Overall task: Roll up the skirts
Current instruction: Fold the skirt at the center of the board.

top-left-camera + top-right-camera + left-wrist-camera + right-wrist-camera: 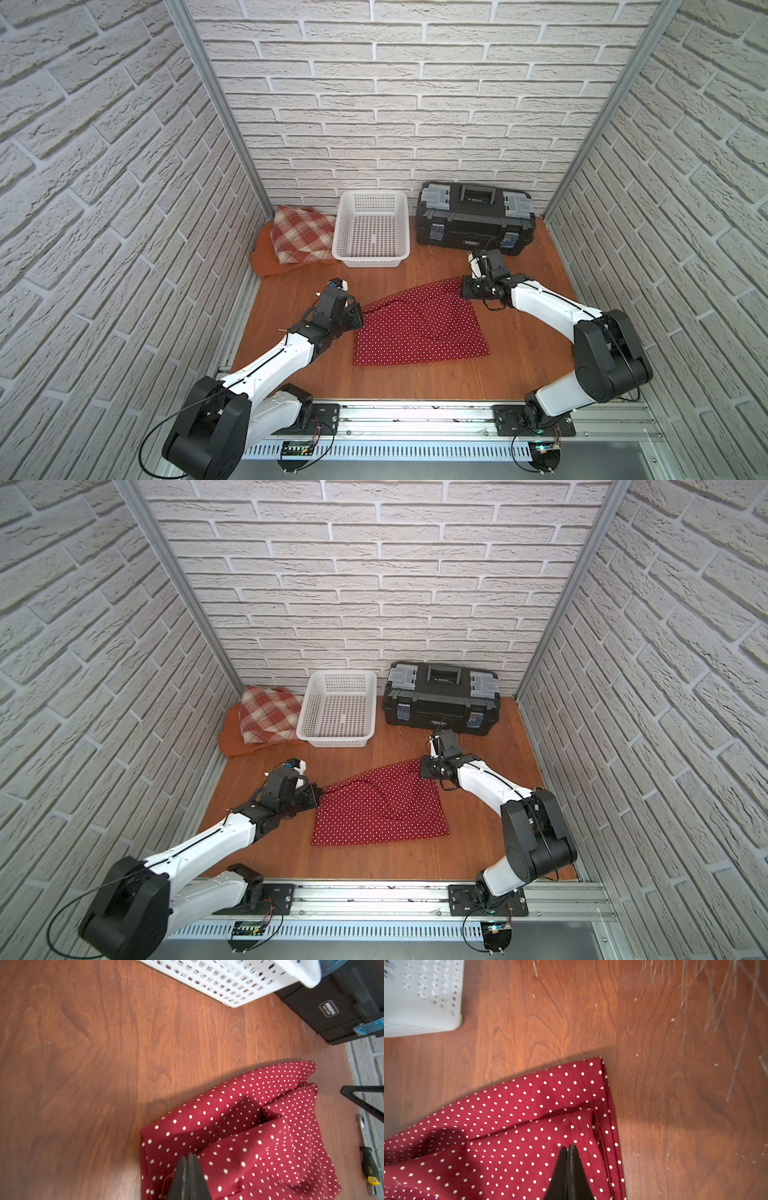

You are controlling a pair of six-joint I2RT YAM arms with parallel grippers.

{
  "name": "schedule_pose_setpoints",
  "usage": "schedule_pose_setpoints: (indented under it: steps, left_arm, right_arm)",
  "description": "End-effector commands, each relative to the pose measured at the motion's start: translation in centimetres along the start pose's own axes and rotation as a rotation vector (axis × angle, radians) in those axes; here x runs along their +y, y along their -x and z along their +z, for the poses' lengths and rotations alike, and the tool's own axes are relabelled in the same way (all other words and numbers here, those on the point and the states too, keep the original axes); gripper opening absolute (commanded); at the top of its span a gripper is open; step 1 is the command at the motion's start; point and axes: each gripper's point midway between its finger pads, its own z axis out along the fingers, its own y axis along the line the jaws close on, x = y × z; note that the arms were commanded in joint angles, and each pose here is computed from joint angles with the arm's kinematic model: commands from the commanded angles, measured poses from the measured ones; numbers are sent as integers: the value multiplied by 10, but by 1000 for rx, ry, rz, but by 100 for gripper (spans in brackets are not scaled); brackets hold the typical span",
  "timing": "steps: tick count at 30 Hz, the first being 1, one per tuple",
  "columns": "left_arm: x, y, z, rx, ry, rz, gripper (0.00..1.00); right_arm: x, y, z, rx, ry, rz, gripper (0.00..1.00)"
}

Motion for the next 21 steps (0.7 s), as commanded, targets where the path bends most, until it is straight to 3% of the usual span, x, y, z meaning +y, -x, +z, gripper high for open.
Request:
schedule_pose_setpoints:
  steps: [1, 4, 10, 14, 16, 21]
  left_arm:
    - [8, -1, -4, -21, 25, -13, 0]
    - [9, -1, -2, -23, 29, -16, 0]
    - [12, -4, 0, -10, 37, -18, 0]
    - [13, -5, 0, -8, 39, -21, 0]
    - [13, -6, 0, -8, 40, -19, 0]
    - [15, -8, 1, -3, 43, -24, 0]
  right_arm:
    - [-1, 0, 6, 2, -21, -7, 12]
    - [-1, -3, 20, 33, -18, -9, 41]
    - [0, -7, 37, 74, -8, -25, 49]
    - [-2, -5, 43, 69, -22, -28, 47]
    - [0, -6, 48, 75, -7, -33, 39]
    - [3, -8, 52, 78, 14, -24, 9]
